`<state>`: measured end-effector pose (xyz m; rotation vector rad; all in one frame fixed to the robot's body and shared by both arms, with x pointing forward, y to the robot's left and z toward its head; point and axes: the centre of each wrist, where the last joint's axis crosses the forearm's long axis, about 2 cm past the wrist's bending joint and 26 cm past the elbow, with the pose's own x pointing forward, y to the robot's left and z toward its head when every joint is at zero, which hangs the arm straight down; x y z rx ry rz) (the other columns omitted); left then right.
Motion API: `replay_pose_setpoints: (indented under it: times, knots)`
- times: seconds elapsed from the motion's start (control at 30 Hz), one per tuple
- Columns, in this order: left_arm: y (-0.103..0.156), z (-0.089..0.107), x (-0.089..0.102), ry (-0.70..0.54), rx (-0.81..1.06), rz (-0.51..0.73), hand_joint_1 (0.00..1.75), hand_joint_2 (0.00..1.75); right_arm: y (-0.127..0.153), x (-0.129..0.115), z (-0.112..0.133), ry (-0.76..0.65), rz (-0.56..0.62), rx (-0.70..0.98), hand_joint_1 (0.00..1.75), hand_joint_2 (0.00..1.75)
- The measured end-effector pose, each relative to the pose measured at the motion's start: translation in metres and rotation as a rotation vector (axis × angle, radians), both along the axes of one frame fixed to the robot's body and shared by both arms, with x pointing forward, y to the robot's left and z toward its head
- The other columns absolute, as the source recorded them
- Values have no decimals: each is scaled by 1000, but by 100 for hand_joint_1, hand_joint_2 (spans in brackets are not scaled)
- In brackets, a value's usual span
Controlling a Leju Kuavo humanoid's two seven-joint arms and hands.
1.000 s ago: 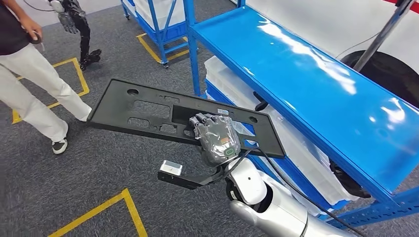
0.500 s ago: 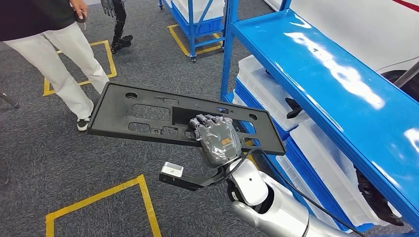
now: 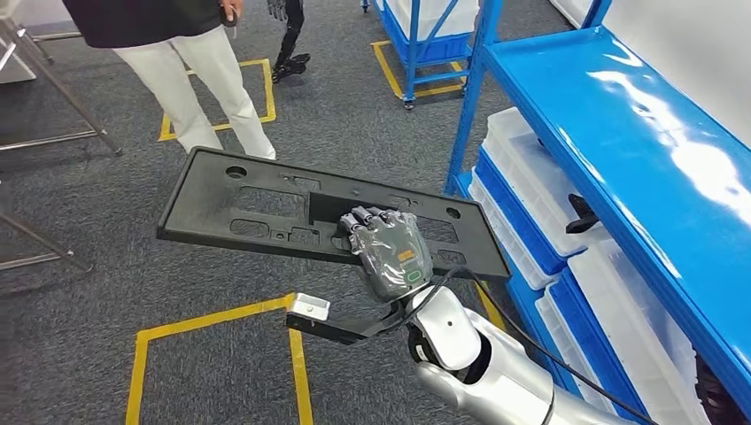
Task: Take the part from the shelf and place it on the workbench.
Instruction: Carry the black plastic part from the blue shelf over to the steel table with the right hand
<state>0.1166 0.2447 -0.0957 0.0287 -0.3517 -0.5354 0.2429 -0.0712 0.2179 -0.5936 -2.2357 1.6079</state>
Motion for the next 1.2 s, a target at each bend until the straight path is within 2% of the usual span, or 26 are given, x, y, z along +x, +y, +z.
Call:
replay_pose_setpoints:
  times: [0.33, 0.87, 1.03, 1.2]
  knots:
    - [1, -2, -8, 24, 5, 3, 0, 175, -2, -1, -4, 8, -2, 1, 175, 175]
    - [1, -1, -3, 36, 16, 20, 0, 175, -5, -2, -10, 25, -5, -11, 175, 175]
    - [1, 1, 5, 36, 23, 36, 0, 175, -7, -2, -13, 31, -6, -15, 175, 175]
    - [2, -1, -2, 60, 34, 35, 0, 175, -7, -1, -13, 34, -6, -15, 175, 175]
